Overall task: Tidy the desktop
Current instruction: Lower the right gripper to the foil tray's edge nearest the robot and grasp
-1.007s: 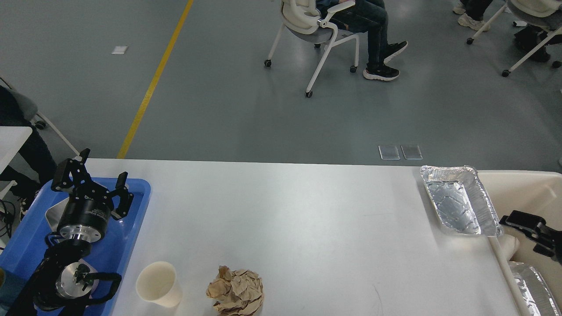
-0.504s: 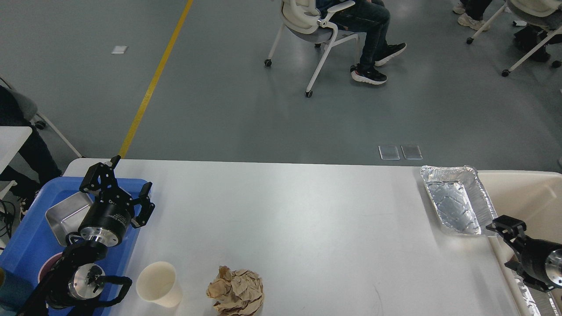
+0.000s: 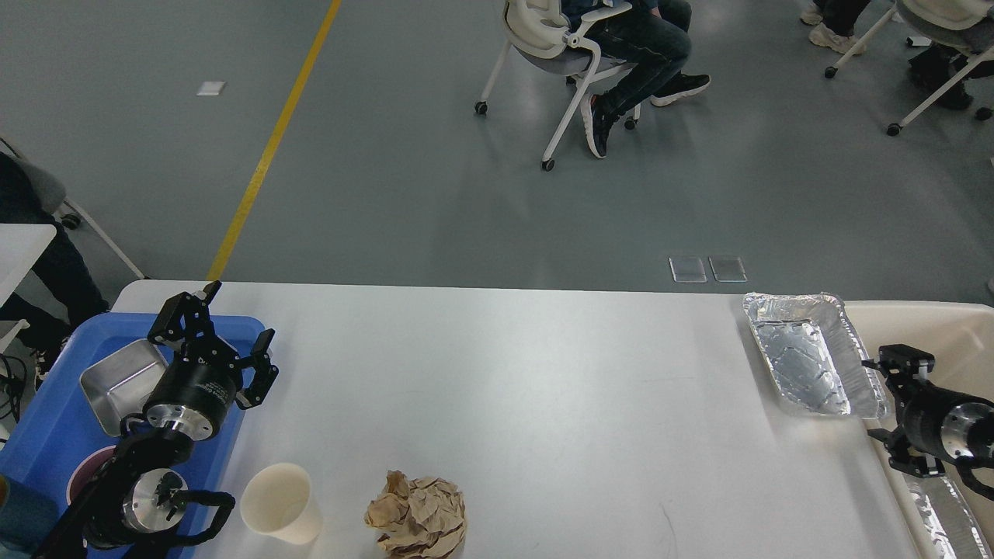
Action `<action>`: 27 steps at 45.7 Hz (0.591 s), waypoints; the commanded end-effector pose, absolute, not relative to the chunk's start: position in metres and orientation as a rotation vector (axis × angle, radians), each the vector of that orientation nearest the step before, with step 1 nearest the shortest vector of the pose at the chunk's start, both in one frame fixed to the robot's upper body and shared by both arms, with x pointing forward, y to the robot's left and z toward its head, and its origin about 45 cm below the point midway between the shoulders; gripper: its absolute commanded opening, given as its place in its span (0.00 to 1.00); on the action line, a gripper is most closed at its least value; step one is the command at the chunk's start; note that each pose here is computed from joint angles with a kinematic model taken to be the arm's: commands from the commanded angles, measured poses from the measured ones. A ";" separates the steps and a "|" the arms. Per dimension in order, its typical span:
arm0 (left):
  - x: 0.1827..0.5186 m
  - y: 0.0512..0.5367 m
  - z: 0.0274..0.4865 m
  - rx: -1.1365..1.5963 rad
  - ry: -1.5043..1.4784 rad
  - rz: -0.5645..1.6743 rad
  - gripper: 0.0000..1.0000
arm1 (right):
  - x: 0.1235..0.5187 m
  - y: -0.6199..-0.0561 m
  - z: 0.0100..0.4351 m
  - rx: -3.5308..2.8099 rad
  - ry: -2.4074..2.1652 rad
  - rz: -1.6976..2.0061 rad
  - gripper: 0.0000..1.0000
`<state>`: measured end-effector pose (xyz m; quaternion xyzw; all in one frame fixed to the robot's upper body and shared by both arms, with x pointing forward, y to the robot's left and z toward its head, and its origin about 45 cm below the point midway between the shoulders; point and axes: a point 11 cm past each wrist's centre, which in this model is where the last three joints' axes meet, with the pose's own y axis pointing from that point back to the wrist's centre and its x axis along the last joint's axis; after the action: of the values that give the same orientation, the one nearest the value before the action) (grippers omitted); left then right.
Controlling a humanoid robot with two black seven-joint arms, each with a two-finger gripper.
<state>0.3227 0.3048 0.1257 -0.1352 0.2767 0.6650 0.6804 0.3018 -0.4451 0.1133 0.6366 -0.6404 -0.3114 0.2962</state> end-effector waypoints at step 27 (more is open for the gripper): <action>0.322 0.307 0.125 -0.298 0.621 1.496 0.97 | 0.314 -0.441 0.074 1.609 -1.761 -0.912 0.72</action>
<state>0.3216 0.3059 0.1248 -0.1335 0.2769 0.6659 0.6798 0.3128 -0.4393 0.0784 0.6064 -0.6570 -0.3431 0.2879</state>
